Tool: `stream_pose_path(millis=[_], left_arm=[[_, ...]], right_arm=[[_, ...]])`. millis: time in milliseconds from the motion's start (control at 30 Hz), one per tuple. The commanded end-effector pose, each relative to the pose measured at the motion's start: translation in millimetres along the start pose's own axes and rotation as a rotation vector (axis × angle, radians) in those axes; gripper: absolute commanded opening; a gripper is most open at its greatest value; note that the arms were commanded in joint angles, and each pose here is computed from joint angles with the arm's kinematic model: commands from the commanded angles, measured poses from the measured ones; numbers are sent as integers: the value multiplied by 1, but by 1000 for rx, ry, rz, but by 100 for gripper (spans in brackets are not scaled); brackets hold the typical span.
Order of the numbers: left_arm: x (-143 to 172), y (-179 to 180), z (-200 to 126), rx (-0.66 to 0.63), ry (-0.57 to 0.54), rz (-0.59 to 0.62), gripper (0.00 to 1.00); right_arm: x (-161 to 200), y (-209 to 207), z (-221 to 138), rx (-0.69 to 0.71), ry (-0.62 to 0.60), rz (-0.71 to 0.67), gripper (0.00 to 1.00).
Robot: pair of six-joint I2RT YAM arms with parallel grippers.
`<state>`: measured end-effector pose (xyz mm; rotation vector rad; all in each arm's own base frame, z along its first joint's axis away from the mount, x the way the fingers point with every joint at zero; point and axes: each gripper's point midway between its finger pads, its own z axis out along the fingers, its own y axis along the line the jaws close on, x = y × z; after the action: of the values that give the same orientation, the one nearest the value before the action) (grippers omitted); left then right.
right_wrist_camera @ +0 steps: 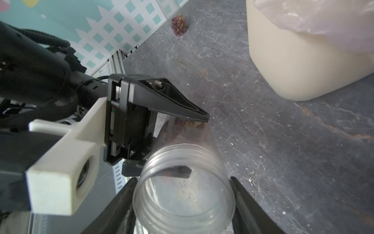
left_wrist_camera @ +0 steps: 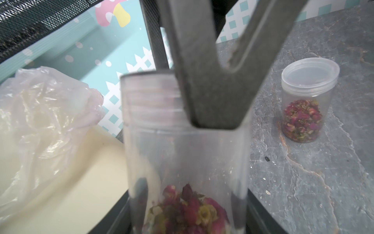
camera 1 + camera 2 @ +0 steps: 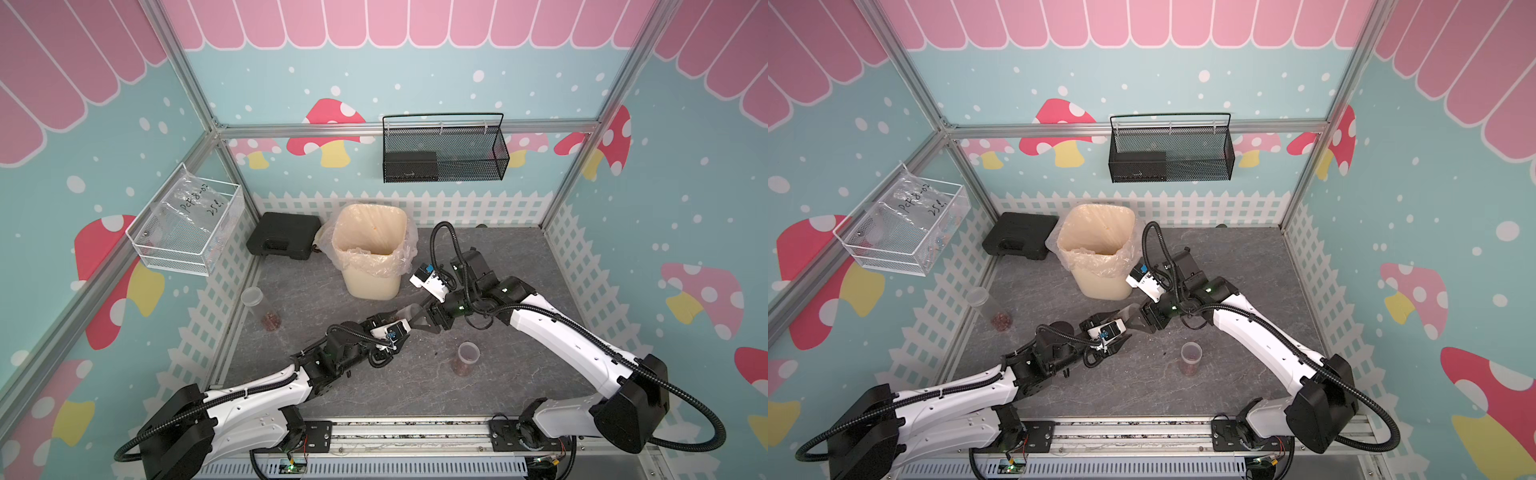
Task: Empty the moldy dried flower tea in the jars
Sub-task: Unscrew the lid from the jar.
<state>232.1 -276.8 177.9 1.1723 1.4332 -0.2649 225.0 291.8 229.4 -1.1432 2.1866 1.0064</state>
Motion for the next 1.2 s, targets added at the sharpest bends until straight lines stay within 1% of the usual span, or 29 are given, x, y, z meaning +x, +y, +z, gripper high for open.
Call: stream_pose_path(millis=[0, 100, 167, 267, 333, 400, 433, 500, 600, 667, 767, 800, 833, 900, 967, 1033, 1067, 1100, 1167], left_arm=[[-22, 5, 0, 3, -58, 2, 46], [-21, 0, 0, 31, -54, 2, 45], [-22, -7, -1, 75, -58, -3, 43], [-26, -21, -5, 181, -85, -39, 36], [-32, -29, -10, 263, -126, -92, 33], [-38, -35, -17, 344, -175, -138, 32], [-43, -38, -22, 396, -197, -197, 32], [-47, -42, -27, 453, -230, -230, 32], [-53, -48, -33, 520, -259, -247, 31], [-54, -52, -35, 555, -268, -254, 30], [-53, -51, -32, 557, -261, -260, 30], [-51, -48, -29, 534, -251, -260, 30], [-48, -45, -26, 501, -239, -255, 30], [-40, -33, -18, 413, -206, -238, 30], [-32, -15, -12, 293, -173, -218, 28], [-25, 3, -10, 172, -152, -180, 28], [-24, 9, -10, 131, -146, -166, 28], [-22, 15, -10, 94, -140, -119, 28], [-21, 22, -11, 47, -128, -80, 28]], right_arm=[[7, -4, 4, 11, 32, -19, 57], [4, -5, 4, 13, 30, -57, 44], [3, -6, 2, 22, 38, -126, 34], [3, -10, -3, 60, 61, -323, 24], [0, -14, -8, 97, 58, -474, 17], [-6, -12, -11, 110, 36, -595, 16], [-11, -11, -13, 116, 20, -646, 16], [-20, -11, -17, 138, -1, -721, 15], [-25, -11, -18, 153, -6, -790, 13], [-26, -13, -17, 156, -1, -802, 13], [-24, -14, -15, 150, 10, -795, 17], [-26, -13, -15, 145, 1, -785, 25], [-32, -9, -18, 142, -25, -763, 34], [-47, 7, -28, 109, -102, -709, 50], [-62, 21, -45, 105, -195, -603, 61], [-73, 24, -61, 148, -267, -447, 67], [-76, 20, -67, 183, -283, -375, 71], [-75, 13, -72, 224, -290, -291, 74], [-67, 4, -73, 263, -279, -174, 79]])
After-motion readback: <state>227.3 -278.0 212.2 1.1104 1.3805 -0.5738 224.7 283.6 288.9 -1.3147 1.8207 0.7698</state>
